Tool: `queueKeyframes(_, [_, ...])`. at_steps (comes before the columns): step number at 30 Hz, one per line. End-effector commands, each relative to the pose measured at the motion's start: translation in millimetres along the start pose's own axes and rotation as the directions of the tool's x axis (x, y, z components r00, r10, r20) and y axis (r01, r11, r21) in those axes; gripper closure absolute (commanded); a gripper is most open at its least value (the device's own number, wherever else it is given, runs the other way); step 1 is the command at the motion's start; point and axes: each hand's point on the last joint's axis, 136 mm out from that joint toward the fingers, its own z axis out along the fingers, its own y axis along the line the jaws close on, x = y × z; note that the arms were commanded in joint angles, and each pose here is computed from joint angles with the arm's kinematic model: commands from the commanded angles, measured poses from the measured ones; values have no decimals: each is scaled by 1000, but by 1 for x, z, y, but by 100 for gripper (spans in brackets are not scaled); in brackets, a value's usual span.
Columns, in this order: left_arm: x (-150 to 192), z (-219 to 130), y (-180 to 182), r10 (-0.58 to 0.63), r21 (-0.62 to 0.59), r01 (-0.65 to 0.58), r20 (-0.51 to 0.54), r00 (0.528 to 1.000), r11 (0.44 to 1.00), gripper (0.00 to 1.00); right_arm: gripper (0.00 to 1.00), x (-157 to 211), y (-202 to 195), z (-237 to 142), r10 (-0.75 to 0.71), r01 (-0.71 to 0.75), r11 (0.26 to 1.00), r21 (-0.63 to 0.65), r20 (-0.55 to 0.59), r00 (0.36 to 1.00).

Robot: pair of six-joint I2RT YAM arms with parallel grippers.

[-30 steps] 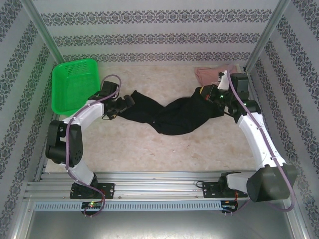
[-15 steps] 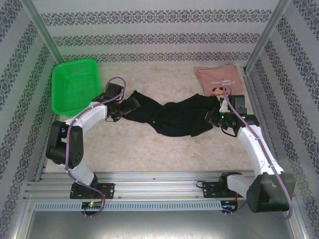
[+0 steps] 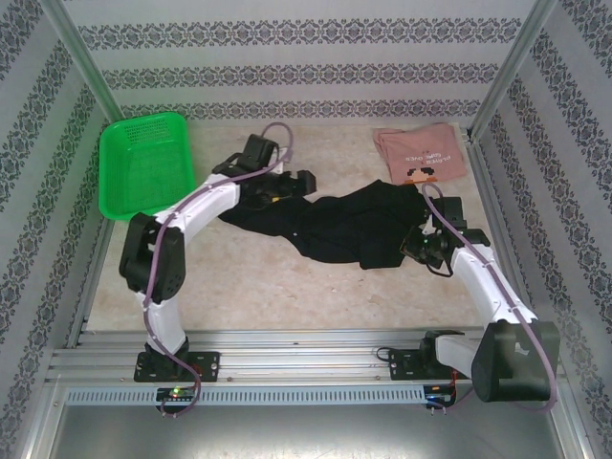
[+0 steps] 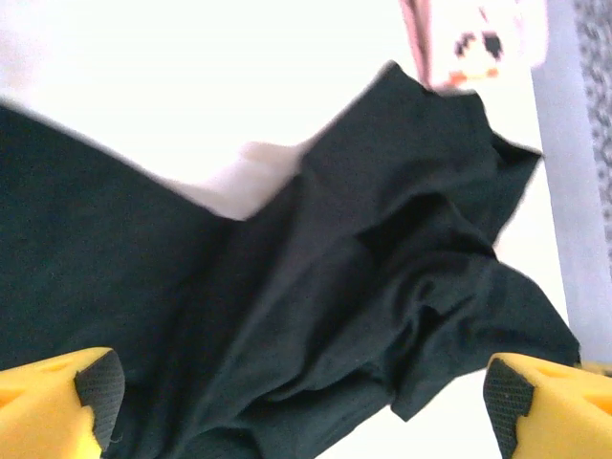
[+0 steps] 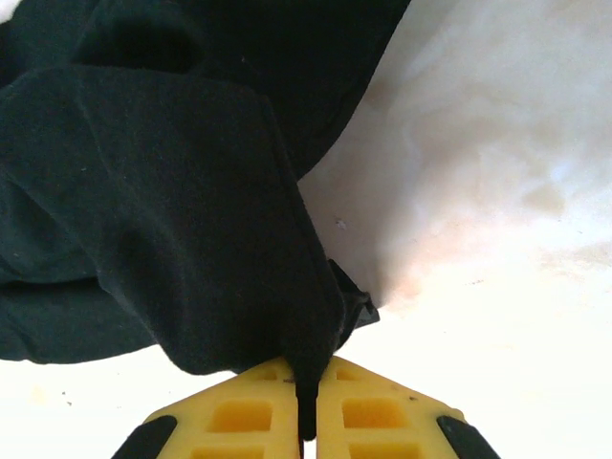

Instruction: Fold and stack the t-shirts

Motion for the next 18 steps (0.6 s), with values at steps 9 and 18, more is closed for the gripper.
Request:
queueKeyframes(9, [38, 60, 20, 157, -114, -191, -252, 955, 975, 16, 89, -17, 20, -13, -11, 14, 997, -78, 45, 999])
queueKeyframes(18, [44, 103, 16, 182, -78, -216, -309, 934, 973, 53, 89, -19, 25, -13, -13, 18, 994, -104, 44, 999])
